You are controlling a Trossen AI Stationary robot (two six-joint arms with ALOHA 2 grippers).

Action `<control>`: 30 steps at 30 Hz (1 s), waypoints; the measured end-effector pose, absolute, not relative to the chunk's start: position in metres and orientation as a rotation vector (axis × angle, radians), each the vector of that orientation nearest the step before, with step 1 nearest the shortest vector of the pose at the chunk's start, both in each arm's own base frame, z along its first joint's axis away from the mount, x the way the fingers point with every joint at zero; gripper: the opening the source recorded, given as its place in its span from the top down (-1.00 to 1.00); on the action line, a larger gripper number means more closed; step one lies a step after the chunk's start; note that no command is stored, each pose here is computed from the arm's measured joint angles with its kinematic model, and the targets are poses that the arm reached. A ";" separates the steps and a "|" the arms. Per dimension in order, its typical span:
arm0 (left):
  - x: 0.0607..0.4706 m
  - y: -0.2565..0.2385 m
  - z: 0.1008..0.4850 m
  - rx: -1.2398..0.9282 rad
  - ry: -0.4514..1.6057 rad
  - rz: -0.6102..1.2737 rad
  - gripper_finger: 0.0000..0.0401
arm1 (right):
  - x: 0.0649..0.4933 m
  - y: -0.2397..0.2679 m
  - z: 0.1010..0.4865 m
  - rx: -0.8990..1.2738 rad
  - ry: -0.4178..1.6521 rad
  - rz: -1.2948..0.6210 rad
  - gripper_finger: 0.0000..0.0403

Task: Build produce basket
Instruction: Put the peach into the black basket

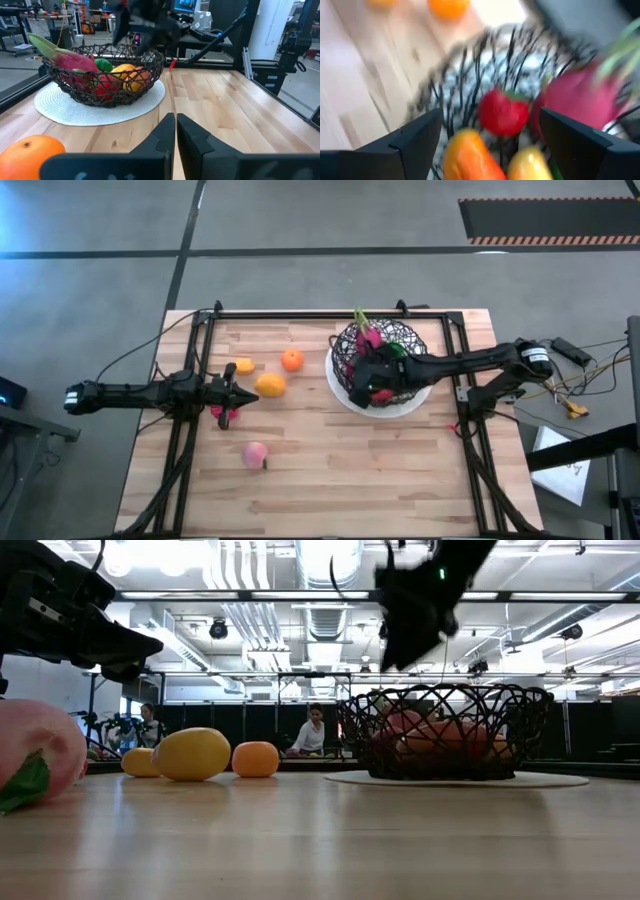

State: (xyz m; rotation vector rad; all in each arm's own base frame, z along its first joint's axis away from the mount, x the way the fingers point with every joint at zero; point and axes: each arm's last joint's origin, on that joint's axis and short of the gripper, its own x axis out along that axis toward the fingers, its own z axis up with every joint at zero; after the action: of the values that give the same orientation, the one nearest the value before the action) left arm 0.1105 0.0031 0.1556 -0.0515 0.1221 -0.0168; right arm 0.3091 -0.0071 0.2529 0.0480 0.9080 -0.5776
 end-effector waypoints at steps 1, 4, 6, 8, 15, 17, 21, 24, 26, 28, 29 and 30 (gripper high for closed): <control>0.111 0.003 0.156 -0.052 0.122 -0.017 1.00 | 0.311 0.000 0.259 0.025 0.871 -0.596 -0.57; 0.111 0.003 0.156 -0.052 0.121 -0.017 1.00 | 0.315 0.032 0.274 -0.061 0.757 -0.611 -0.53; 0.111 0.003 0.156 -0.052 0.121 -0.017 1.00 | 0.313 0.058 0.280 -0.098 0.677 -0.603 -0.50; 0.111 0.003 0.156 -0.052 0.122 -0.017 1.00 | 0.310 0.085 0.282 -0.079 0.587 -0.574 -0.47; 0.111 0.003 0.156 -0.052 0.122 -0.017 1.00 | 0.291 0.177 0.238 0.051 0.373 -0.349 -0.40; 0.110 0.003 0.156 -0.052 0.121 -0.017 1.00 | 0.288 0.198 0.214 0.062 0.341 -0.298 -0.39; 0.110 0.003 0.156 -0.052 0.120 -0.017 1.00 | 0.291 0.228 0.169 0.071 0.320 -0.240 -0.40; 0.111 0.003 0.156 -0.052 0.121 -0.017 1.00 | 0.302 0.242 0.138 0.055 0.333 -0.234 -0.39; 0.111 0.003 0.156 -0.052 0.121 -0.017 1.00 | 0.311 0.250 0.123 0.040 0.345 -0.241 -0.37; 0.110 0.003 0.156 -0.052 0.121 -0.017 1.00 | 0.322 0.257 0.114 0.029 0.349 -0.244 -0.36; 0.110 0.003 0.156 -0.052 0.120 -0.017 1.00 | 0.327 0.260 0.111 0.015 0.353 -0.246 -0.35; 0.110 0.003 0.156 -0.052 0.120 -0.017 1.00 | 0.331 0.263 0.109 -0.006 0.356 -0.242 -0.34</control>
State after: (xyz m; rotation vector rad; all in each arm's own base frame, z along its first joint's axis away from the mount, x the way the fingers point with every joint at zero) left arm 0.1105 0.0031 0.1558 -0.0516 0.1197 -0.0168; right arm 0.3307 0.2632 0.1089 -0.0060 0.3558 -0.2419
